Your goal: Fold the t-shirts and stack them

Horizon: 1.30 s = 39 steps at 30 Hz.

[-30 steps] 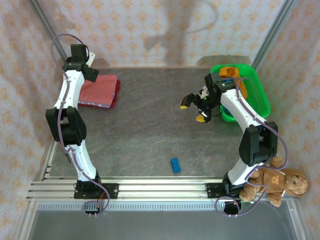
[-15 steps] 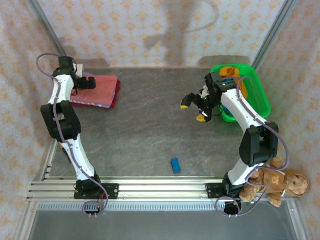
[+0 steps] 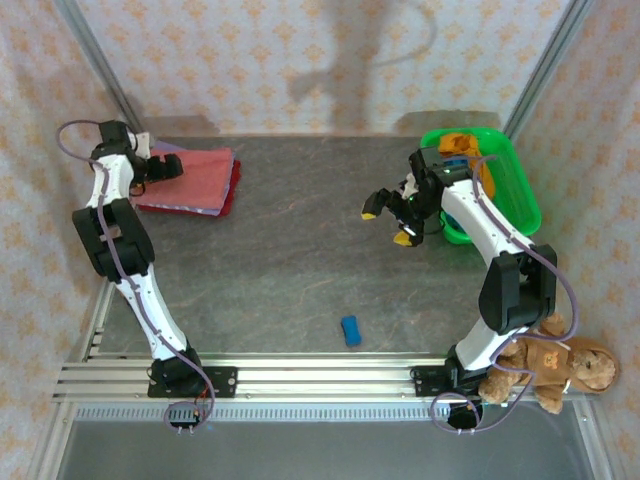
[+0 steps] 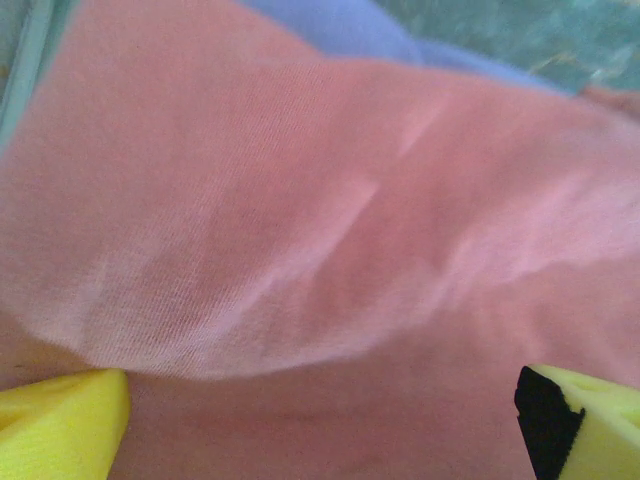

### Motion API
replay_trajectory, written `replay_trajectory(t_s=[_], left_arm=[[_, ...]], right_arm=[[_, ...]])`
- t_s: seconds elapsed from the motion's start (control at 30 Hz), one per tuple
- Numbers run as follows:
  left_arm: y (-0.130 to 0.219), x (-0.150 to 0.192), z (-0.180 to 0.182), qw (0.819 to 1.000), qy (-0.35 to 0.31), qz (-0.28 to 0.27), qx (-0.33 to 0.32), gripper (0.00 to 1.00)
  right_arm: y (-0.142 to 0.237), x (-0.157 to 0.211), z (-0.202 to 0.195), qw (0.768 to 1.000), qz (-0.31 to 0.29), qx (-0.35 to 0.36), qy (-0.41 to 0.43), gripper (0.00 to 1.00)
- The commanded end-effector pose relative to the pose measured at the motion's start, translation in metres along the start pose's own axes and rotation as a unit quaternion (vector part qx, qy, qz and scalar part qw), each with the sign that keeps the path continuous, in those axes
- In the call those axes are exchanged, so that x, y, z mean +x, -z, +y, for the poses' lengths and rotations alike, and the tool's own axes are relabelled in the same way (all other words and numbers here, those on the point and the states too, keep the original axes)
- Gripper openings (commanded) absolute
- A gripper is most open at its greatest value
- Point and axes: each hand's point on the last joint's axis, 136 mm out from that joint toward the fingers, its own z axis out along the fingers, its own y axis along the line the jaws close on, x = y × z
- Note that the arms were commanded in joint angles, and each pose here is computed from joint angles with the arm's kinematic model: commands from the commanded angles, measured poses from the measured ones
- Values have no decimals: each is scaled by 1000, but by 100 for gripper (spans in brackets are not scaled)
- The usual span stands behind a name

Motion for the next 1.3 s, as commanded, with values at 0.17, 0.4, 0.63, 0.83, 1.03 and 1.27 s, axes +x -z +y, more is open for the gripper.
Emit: replay_trajectory(t_s=[0.17, 0.4, 0.63, 0.83, 1.03, 1.27], left_arm=[[50, -84, -25, 994, 24, -105, 36, 100], [-8, -71, -17, 990, 99, -71, 70, 99], [-68, -65, 9, 988, 133, -58, 47, 99], [-59, -105, 2, 981, 134, -122, 62, 99], [22, -139, -47, 977, 81, -173, 91, 99], [162, -134, -89, 952, 68, -290, 73, 99]], right_arm=[[2, 3, -4, 1000, -23, -2, 1, 99], [2, 1, -6, 1000, -31, -3, 0, 99], [7, 1, -3, 999, -40, -9, 1, 99], [15, 7, -14, 999, -38, 8, 0, 99], [17, 1, -23, 998, -64, 17, -1, 99], [54, -36, -48, 972, -211, 92, 53, 99]])
